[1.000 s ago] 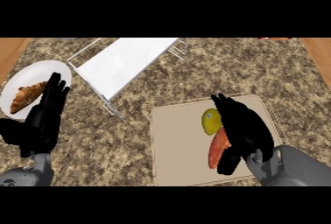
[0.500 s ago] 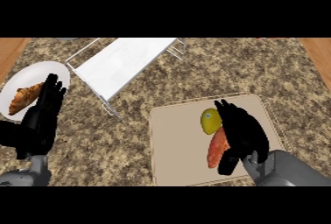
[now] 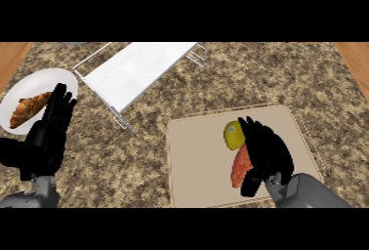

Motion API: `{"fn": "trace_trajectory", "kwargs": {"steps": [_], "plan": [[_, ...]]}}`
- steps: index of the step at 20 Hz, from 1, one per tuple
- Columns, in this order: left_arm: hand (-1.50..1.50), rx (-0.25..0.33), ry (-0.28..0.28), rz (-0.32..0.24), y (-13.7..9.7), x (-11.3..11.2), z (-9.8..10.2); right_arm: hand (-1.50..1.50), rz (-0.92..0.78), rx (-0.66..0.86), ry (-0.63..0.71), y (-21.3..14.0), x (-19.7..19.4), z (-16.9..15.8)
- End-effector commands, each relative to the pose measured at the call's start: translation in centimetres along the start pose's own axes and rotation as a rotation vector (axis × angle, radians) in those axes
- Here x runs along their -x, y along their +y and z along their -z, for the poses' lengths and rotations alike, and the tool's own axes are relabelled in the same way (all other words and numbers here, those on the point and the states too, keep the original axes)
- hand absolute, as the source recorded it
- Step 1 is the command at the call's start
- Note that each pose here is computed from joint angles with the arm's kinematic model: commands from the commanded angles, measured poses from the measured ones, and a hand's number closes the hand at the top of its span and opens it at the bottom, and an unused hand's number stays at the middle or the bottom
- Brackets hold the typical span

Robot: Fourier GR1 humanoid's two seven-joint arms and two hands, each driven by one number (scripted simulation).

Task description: Pick the sweet potato from the tray and place it in the tiered shelf

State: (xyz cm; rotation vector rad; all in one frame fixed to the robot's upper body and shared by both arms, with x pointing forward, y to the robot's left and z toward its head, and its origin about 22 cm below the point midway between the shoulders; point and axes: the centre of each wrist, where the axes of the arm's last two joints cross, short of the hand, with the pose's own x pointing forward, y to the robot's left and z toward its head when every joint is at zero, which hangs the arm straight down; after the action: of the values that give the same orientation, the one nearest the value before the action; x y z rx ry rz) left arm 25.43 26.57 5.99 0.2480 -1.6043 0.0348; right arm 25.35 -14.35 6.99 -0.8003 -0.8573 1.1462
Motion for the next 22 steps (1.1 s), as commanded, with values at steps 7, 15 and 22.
{"fn": "trace_trajectory", "kwargs": {"steps": [7,15,22], "plan": [[0.00,0.003,0.002,-0.005,1.3,0.6,0.9,-1.50,-0.003,0.013,0.025,3.7,0.8,2.9],[0.00,-0.006,-0.001,-0.007,0.8,0.3,0.1,-1.50,0.007,-0.060,0.033,4.9,1.3,3.6],[0.00,-0.006,-0.005,-0.013,1.4,0.0,-0.2,1.50,-0.137,-0.001,-0.024,5.3,1.3,3.0]]}}
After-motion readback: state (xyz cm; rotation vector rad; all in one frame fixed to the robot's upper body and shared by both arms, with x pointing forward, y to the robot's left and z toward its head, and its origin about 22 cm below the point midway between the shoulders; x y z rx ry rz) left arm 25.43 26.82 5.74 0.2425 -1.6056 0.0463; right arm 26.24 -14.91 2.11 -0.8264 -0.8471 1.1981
